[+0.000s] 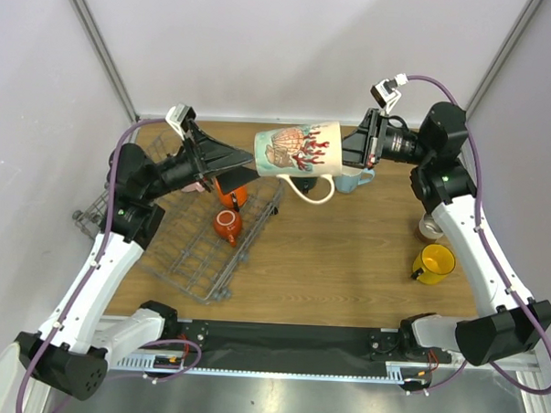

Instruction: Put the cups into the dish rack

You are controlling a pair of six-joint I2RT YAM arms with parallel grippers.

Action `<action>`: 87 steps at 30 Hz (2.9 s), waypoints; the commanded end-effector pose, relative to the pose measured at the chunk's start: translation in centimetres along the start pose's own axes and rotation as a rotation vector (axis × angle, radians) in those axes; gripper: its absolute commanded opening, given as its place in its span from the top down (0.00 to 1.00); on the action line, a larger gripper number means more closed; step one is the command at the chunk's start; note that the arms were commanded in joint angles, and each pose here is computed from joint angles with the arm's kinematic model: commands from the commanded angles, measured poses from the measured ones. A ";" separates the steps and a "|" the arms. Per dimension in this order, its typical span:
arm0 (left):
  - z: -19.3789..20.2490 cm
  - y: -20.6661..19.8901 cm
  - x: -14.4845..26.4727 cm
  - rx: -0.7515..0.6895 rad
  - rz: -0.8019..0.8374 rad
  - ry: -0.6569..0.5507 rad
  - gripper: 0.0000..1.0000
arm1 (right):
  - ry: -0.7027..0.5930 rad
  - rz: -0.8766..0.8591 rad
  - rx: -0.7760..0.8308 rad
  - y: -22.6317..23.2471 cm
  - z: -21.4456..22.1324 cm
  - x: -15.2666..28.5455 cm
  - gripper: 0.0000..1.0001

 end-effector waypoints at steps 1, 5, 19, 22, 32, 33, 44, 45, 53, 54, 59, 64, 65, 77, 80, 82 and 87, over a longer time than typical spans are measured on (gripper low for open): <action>1.3 -0.6 -0.1 0.121 0.011 0.057 0.00 | -0.008 -0.086 0.104 3.8 -0.1 0.3 1.00; 1.6 -1.4 -0.9 0.130 0.039 0.086 0.00 | 0.011 -0.101 0.105 3.9 0.4 -0.4 1.00; 2.3 -2.3 -0.5 0.202 0.173 0.092 0.00 | 0.041 -0.104 0.103 3.0 2.0 -0.9 1.00; 2.2 -2.7 -0.6 0.199 0.187 0.096 0.00 | 0.051 -0.095 0.102 2.6 2.3 -0.9 1.00; 2.3 -2.3 -0.8 0.221 0.155 0.106 0.00 | 0.071 -0.105 0.096 2.0 2.6 -1.6 1.00; 2.3 -2.2 -0.8 0.219 0.150 0.108 0.00 | 0.073 -0.104 0.093 1.9 2.6 -1.7 1.00; 2.5 -2.0 -0.7 0.206 0.126 0.109 0.25 | 0.078 -0.070 0.083 1.2 2.4 -2.3 1.00; 2.6 -1.9 -0.7 0.198 0.123 0.113 0.33 | 0.078 -0.068 0.081 1.1 2.3 -2.4 1.00; 2.8 -1.0 -0.8 0.196 0.063 0.122 1.00 | 0.054 0.018 0.065 0.4 1.4 -2.5 1.00; 2.7 -0.9 -0.8 0.193 0.056 0.119 1.00 | 0.046 0.023 0.064 0.4 1.1 -2.3 0.99; 2.6 -1.1 -0.6 0.176 0.053 0.095 1.00 | 0.014 0.058 0.039 -0.5 0.4 -1.5 0.48; 2.4 0.4 -0.1 0.193 -0.002 0.069 1.00 | -0.026 0.115 0.001 -1.9 -0.2 -0.2 0.24; 2.3 0.6 0.0 0.193 -0.013 0.061 1.00 | -0.036 0.129 -0.007 -2.3 -0.3 0.1 0.22; -2.0 7.8 6.4 0.129 -0.519 -0.208 1.00 | -0.132 0.578 -0.214 -11.2 1.3 7.9 0.22; -3.0 9.2 8.6 0.075 -0.735 -0.292 1.00 | -0.118 0.612 -0.218 -11.2 2.6 8.3 0.23; -4.8 9.8 10.2 0.012 -0.854 -0.406 1.00 | -0.100 0.610 -0.216 -11.0 3.8 8.1 0.22; -6.4 12.1 13.4 -0.020 -1.115 -0.469 1.00 | -0.055 0.620 -0.220 -11.5 5.5 7.6 0.23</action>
Point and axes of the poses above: each gripper's point midway between its finger pads, its own x axis back along the fingers, its own y axis along the line the jaws close on, z = x × y, the point moved 2 cm from there along x, back along the fingers, and after that the axes turned 3 degrees about x, right-handed, at the moved point
